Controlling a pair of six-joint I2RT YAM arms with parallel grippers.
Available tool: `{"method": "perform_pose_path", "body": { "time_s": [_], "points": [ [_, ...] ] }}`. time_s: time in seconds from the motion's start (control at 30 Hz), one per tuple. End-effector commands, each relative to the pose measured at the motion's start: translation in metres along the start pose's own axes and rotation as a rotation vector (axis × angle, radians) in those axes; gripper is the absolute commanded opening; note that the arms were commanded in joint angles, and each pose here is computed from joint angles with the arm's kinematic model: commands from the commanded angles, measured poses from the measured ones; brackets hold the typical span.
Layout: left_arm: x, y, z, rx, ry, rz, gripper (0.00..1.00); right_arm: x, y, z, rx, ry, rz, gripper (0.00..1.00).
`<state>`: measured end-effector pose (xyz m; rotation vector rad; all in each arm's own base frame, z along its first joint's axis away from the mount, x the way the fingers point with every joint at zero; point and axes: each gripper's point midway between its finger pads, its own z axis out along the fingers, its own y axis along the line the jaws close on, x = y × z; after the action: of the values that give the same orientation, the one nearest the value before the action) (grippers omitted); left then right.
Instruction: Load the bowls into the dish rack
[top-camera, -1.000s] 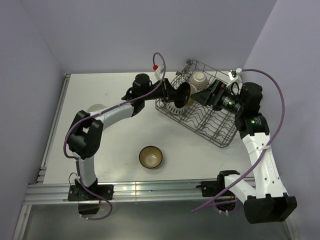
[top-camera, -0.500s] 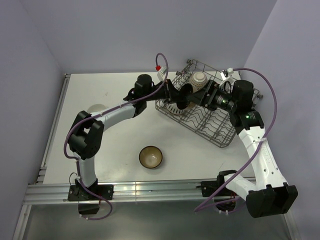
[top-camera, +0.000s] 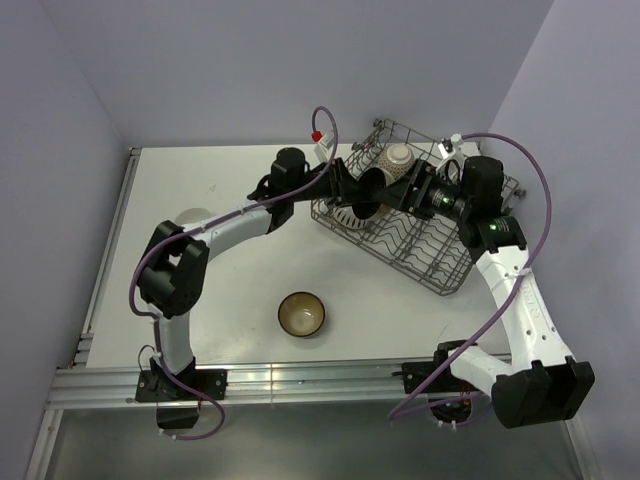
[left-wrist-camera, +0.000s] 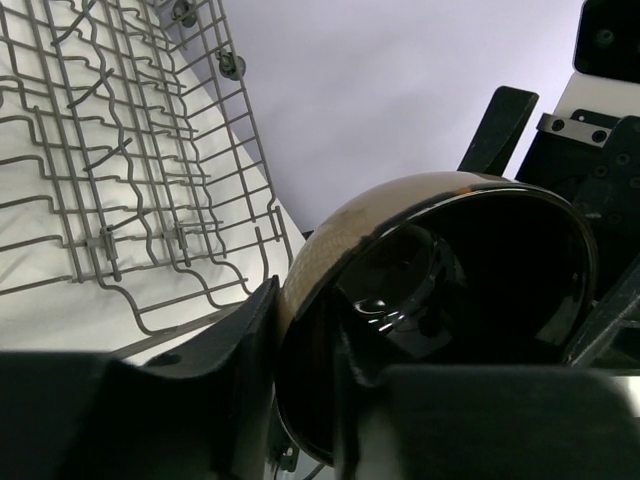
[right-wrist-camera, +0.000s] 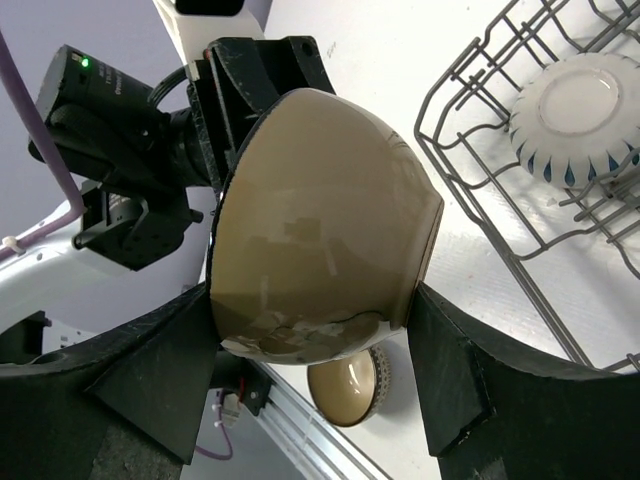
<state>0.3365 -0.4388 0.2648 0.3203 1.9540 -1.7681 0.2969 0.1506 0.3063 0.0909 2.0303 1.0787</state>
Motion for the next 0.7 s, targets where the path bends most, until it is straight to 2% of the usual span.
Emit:
{"method": "perform_pose_path", "body": {
  "time_s": [0.0,0.2,0.43,0.6,0.63,0.67],
  "points": [
    [-0.010,-0.041,0.002,0.100,-0.004,0.105,0.32,-0.021,0.023,-0.006,-0.054,-0.047,-0.087,0.00],
    [-0.008,-0.022,-0.010,0.050,0.010,0.092,0.51,-0.032,0.025,-0.011,-0.052,-0.057,-0.099,0.00],
    [-0.009,-0.008,-0.024,0.003,0.014,0.080,0.66,-0.042,0.010,-0.013,-0.020,-0.061,-0.117,0.00],
    [-0.010,-0.001,-0.032,-0.024,0.020,0.076,0.78,-0.053,-0.031,-0.019,0.102,-0.053,-0.175,0.00],
    [-0.009,-0.002,-0.035,-0.031,0.042,0.076,0.87,-0.056,-0.055,-0.023,0.162,-0.032,-0.208,0.00],
    [-0.010,-0.002,-0.035,-0.031,0.043,0.085,0.88,-0.056,-0.055,-0.023,0.162,-0.032,-0.209,0.00]
  ]
}}
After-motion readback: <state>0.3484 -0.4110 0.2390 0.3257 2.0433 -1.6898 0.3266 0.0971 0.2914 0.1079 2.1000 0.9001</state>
